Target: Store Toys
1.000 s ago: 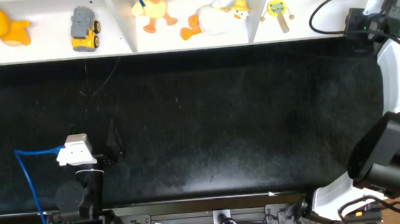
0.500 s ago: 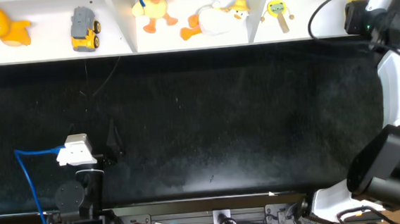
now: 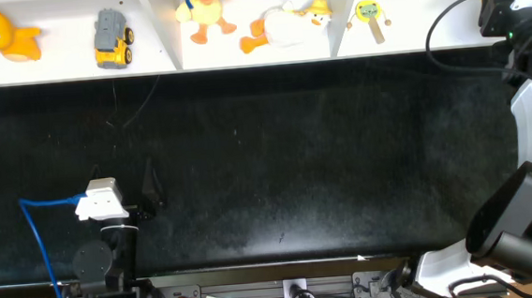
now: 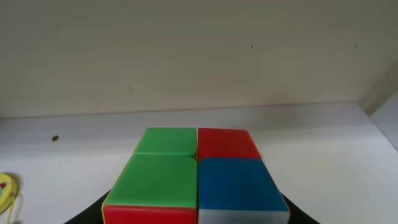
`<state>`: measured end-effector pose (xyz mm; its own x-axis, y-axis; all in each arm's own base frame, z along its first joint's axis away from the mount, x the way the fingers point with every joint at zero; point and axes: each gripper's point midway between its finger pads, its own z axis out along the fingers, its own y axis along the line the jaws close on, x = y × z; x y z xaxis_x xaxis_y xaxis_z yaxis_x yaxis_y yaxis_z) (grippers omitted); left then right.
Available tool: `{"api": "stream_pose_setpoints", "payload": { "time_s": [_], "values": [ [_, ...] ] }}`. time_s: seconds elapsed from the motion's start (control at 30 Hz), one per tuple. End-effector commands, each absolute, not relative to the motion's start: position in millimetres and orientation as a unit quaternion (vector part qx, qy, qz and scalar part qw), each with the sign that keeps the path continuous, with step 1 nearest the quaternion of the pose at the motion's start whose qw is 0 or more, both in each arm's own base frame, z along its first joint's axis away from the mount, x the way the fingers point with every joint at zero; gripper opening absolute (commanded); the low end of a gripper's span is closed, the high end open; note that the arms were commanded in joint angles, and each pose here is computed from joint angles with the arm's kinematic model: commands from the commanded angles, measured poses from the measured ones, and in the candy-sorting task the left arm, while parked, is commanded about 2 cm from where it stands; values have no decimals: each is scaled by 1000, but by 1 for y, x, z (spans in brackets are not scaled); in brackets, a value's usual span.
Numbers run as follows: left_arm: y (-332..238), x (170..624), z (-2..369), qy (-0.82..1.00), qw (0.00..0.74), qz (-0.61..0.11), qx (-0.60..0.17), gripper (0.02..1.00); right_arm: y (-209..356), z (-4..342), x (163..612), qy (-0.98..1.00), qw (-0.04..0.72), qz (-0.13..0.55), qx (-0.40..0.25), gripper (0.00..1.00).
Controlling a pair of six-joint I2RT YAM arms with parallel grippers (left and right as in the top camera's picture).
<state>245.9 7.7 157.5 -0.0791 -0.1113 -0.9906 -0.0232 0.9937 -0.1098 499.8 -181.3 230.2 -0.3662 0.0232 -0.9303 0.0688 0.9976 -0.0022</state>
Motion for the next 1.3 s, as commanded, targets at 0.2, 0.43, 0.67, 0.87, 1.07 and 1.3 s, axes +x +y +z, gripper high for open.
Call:
{"api": "stream_pose_setpoints", "payload": {
  "time_s": [0.2, 0.43, 0.67, 0.87, 1.07, 1.3],
  "values": [
    [8, 246, 157, 731, 679, -36, -52, 998, -174, 199, 486, 843, 537, 5, 30, 49],
    [8, 246, 157, 731, 679, -36, -52, 998, -174, 201, 487, 775, 629, -48, -23, 47],
    [8, 246, 157, 731, 679, -36, -52, 998, -185, 196, 502, 727, 685, -42, -27, 47],
    [8, 246, 157, 731, 679, -36, -52, 998, -191, 192, 508, 709, 705, -17, 4, 49],
    [8, 246, 157, 731, 679, -36, -52, 998, -196, 190, 517, 709, 705, -2, 19, 49],
    [8, 246, 157, 731, 679, -36, -52, 998, -206, 171, 524, 727, 685, 2, 48, 47]
  ]
}}
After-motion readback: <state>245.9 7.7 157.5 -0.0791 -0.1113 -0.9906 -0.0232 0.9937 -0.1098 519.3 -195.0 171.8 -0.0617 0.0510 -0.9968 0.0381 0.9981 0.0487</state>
